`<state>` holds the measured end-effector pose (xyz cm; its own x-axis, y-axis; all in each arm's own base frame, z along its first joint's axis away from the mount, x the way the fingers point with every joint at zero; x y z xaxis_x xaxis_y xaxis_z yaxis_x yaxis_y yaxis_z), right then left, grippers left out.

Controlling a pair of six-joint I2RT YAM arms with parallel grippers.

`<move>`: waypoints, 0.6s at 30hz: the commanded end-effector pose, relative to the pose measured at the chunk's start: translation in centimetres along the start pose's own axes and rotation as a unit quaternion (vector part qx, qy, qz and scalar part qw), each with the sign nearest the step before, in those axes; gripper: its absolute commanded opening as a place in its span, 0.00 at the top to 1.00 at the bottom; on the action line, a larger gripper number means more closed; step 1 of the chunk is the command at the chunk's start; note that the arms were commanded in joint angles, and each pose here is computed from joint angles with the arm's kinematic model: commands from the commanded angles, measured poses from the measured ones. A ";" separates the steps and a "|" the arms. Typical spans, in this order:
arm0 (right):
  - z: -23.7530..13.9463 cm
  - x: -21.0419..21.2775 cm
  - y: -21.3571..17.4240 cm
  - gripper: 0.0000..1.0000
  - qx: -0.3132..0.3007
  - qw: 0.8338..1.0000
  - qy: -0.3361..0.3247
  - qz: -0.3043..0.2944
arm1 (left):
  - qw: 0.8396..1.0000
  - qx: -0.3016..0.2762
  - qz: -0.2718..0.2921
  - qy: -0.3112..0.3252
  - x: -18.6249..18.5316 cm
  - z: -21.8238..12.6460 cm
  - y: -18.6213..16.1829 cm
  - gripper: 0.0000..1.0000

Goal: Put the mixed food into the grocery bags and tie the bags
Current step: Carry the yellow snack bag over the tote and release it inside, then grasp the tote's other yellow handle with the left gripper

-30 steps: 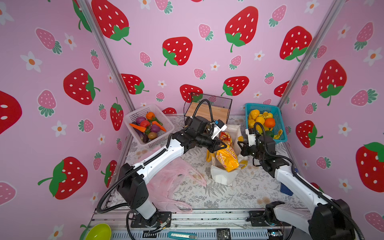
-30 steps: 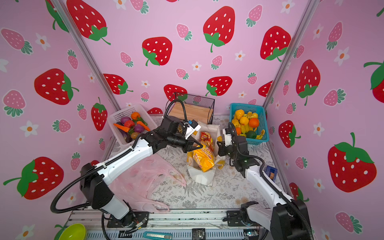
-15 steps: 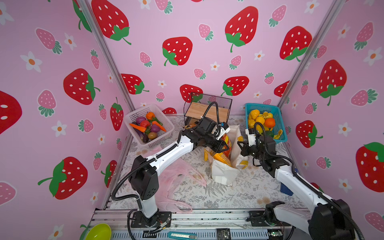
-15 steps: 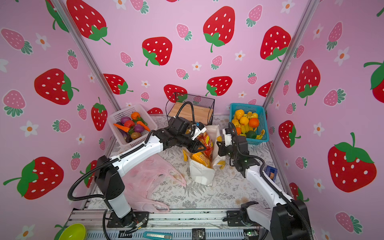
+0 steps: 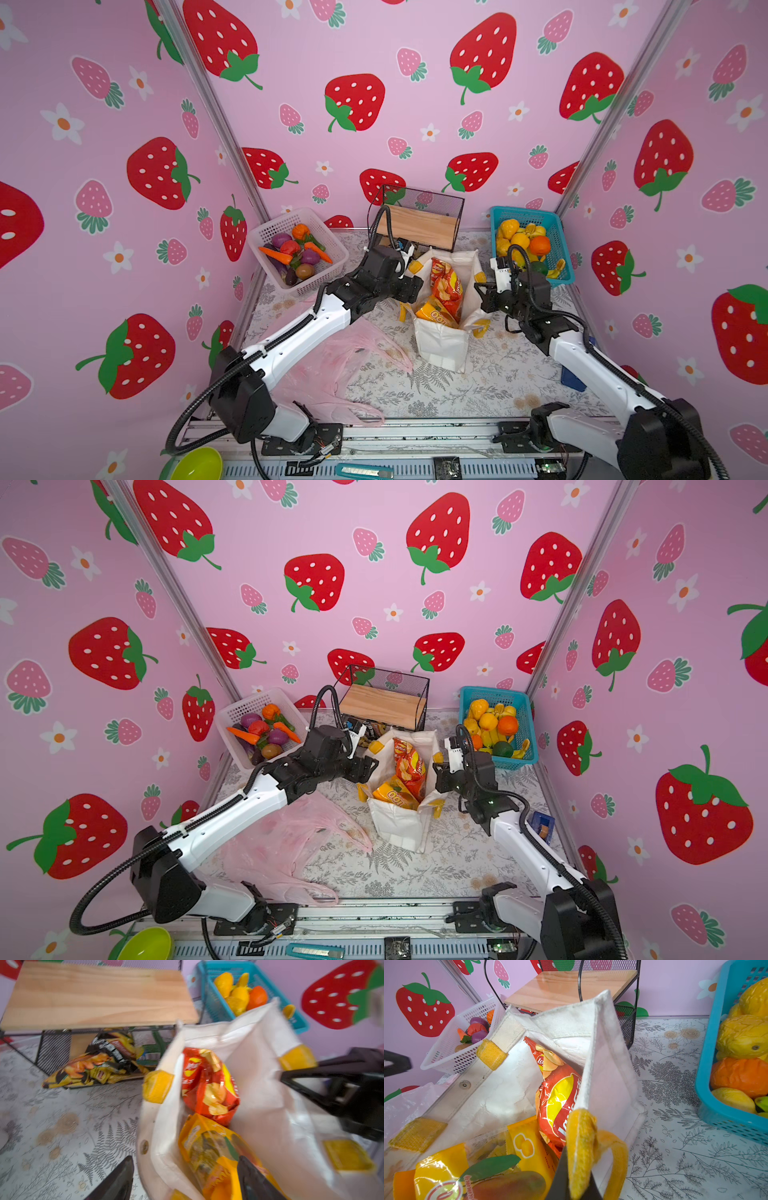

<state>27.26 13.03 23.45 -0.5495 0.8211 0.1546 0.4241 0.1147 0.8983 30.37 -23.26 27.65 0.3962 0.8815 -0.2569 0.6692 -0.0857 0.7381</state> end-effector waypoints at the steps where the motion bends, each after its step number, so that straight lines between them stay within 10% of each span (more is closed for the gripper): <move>1: -0.4 -0.2 1.2 0.94 -0.034 0.999 -0.011 -0.005 | 0.998 0.030 -0.032 0.043 1.1 1.9 -1.3 0.20; 5: -0.5 -0.2 1.0 0.94 -0.033 0.999 -0.014 -0.004 | 0.997 0.053 -0.051 0.014 0.6 3.6 -1.8 0.32; 12: -1.0 -0.3 1.9 0.94 -0.034 0.999 -0.033 -0.012 | 0.967 0.050 -0.114 -0.221 -4.1 2.0 -1.6 1.00; 18: -3.7 -1.1 3.7 0.94 -0.036 0.992 -0.117 -0.035 | 0.918 0.075 -0.115 -0.373 -11.4 -0.3 -1.0 1.00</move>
<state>26.95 11.83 24.41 -0.4721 0.8769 0.0908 0.4265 0.1370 0.8941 27.64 -29.38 25.62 0.4334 0.5918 -0.6797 0.8396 0.0090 0.5431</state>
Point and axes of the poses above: each gripper's point midway between its finger pads, its own z axis out along the fingers, its own x axis along the line the jaws close on, y = z × x, the point moved 8 cm from there along -z, back along the fingers, and after that the axes turned 7 degrees about -z, right-handed, at the moved point
